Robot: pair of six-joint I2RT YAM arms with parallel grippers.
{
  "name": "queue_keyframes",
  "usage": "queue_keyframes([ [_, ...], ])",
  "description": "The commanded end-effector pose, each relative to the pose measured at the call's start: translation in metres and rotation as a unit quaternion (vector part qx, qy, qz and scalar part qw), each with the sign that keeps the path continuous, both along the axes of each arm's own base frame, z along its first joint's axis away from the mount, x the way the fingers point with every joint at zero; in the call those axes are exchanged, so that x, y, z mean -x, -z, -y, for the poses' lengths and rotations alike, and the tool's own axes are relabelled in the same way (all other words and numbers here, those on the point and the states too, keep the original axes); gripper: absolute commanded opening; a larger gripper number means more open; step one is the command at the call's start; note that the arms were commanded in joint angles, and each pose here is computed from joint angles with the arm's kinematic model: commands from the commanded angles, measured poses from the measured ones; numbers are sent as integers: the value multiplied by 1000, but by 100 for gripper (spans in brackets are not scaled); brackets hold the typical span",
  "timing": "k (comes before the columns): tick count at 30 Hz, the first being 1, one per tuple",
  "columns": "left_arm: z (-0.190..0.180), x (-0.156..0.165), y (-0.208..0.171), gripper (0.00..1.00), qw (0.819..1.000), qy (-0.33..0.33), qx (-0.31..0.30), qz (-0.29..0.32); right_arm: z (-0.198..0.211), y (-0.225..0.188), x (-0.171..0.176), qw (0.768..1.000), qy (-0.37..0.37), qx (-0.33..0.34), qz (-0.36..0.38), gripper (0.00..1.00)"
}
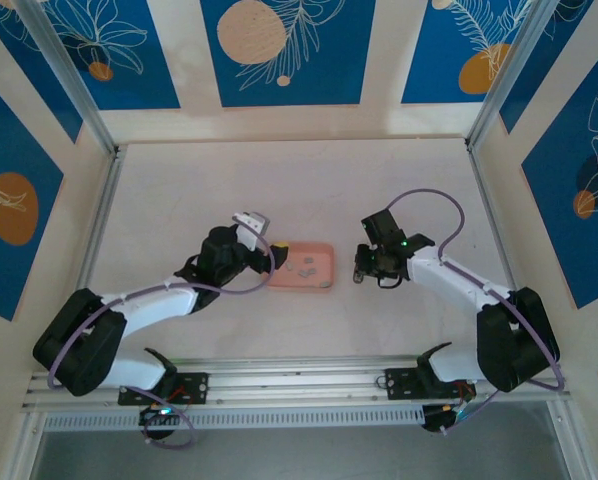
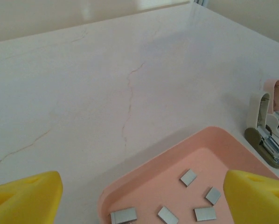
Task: Load the staples into the stapler
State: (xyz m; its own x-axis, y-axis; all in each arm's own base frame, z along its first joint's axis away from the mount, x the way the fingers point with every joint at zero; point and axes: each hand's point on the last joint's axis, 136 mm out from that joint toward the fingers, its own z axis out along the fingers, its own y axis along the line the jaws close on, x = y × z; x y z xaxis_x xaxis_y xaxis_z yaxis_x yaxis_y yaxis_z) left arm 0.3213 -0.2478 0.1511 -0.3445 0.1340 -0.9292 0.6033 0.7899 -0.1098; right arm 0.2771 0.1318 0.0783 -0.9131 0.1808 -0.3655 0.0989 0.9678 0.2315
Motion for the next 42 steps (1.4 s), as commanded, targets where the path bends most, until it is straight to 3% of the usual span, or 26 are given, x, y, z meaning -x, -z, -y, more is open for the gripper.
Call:
queue_keyframes([
  [1, -6, 2, -2, 89, 1000, -6, -9, 19, -3, -2, -8, 1000, -9, 11, 2, 15],
  [42, -6, 3, 7, 90, 1000, -1, -13, 13, -2, 34, -5, 998, 10, 27, -52, 14],
])
